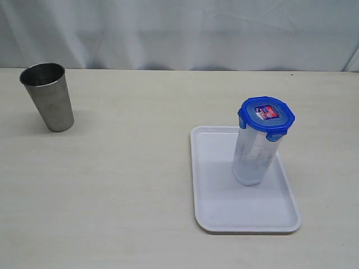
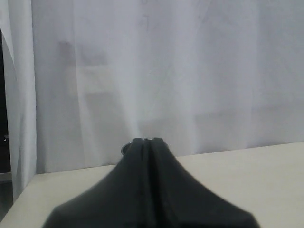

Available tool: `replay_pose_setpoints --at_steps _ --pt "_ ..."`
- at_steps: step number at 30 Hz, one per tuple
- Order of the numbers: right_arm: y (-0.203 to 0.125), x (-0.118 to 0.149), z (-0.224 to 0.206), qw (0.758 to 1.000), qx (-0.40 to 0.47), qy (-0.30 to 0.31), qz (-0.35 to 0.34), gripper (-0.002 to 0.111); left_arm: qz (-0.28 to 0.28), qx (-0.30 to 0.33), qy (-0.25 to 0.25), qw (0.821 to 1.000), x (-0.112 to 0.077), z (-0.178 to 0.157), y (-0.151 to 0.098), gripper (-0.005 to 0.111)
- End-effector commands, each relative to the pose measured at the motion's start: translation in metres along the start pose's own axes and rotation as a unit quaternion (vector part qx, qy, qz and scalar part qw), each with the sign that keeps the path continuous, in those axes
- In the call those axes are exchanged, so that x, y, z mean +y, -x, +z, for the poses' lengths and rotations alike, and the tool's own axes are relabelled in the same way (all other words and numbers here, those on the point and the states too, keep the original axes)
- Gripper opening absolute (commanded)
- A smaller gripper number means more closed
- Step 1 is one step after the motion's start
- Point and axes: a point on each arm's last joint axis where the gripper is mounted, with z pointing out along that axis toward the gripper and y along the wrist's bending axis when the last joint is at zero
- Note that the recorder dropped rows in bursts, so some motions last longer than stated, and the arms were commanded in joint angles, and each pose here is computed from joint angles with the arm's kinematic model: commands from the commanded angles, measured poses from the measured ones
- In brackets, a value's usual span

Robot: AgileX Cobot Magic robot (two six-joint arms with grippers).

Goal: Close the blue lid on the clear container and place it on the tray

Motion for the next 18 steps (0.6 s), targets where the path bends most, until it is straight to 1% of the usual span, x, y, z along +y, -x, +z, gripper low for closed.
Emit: replay_pose_setpoints --at_steps 1,18 --pt "-0.0011 -0.0003 -0.0003 1.0 -0.001 -0.001 -0.001 0.005 -0.006 0.0 0.001 1.0 0.0001 -0.0004 -0.001 0.0" --pt "-0.0011 -0.0003 -0.0003 1.0 -0.001 -0.001 -0.001 0.005 0.001 0.0 0.006 1.0 0.0006 -0.0004 -0.001 0.0"
